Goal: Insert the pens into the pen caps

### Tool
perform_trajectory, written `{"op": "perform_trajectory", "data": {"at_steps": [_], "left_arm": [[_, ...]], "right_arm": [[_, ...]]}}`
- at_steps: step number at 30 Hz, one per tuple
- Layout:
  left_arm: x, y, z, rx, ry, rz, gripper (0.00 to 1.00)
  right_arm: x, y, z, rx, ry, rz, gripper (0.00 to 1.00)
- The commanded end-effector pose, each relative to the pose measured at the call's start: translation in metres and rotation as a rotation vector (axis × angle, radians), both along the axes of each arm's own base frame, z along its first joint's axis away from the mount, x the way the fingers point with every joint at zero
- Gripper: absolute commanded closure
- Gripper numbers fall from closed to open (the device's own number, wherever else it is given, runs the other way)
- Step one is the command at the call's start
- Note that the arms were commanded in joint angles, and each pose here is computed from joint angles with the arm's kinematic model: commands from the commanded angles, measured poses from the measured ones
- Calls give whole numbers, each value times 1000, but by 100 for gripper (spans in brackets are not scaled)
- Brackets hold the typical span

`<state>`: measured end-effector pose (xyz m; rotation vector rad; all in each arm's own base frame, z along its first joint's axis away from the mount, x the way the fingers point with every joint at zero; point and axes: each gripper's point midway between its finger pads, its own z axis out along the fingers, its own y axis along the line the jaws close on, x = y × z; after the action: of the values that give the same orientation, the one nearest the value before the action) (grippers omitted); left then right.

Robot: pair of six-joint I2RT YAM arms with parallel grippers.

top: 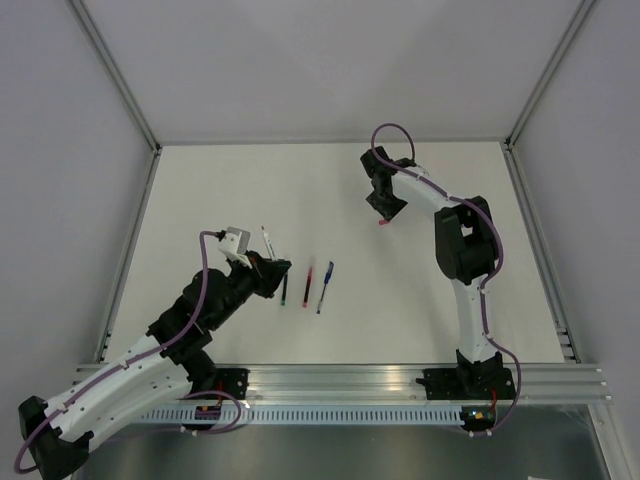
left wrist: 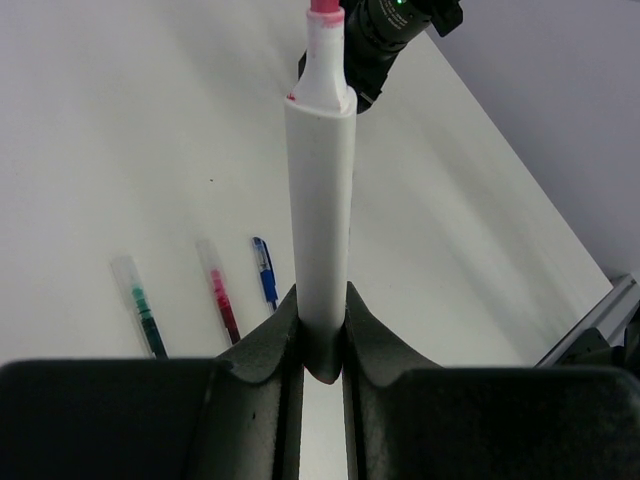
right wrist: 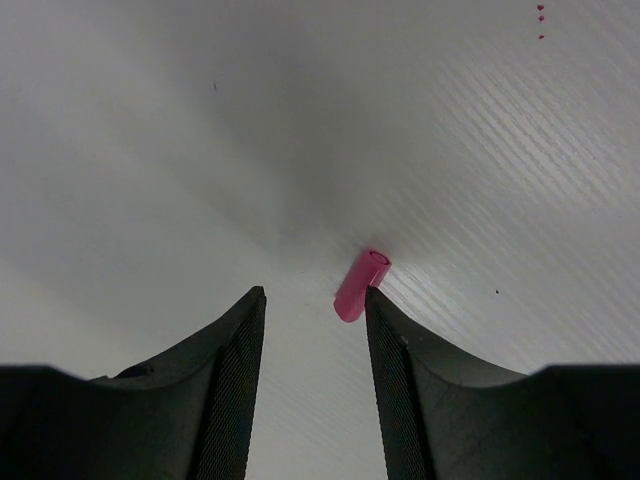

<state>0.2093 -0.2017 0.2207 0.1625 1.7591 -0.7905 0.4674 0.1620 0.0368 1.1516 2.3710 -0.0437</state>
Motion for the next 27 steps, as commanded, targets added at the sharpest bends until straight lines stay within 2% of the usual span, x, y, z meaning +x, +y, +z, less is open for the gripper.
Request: {"op": "perform_trajectory", "data": {"at_steps": [1,13,27], "left_arm": [[2,2,0,-17,12,26,98],[5,6,-1,-8,15,52,98],[3,8,2,-23,9,57,98]], "right_arm": [[6,-6,13,-22,-21,-47,49],[-11,-11,-13,-32,79,-46,53],[-21,-19,-31,-61,124,-55,57]]}}
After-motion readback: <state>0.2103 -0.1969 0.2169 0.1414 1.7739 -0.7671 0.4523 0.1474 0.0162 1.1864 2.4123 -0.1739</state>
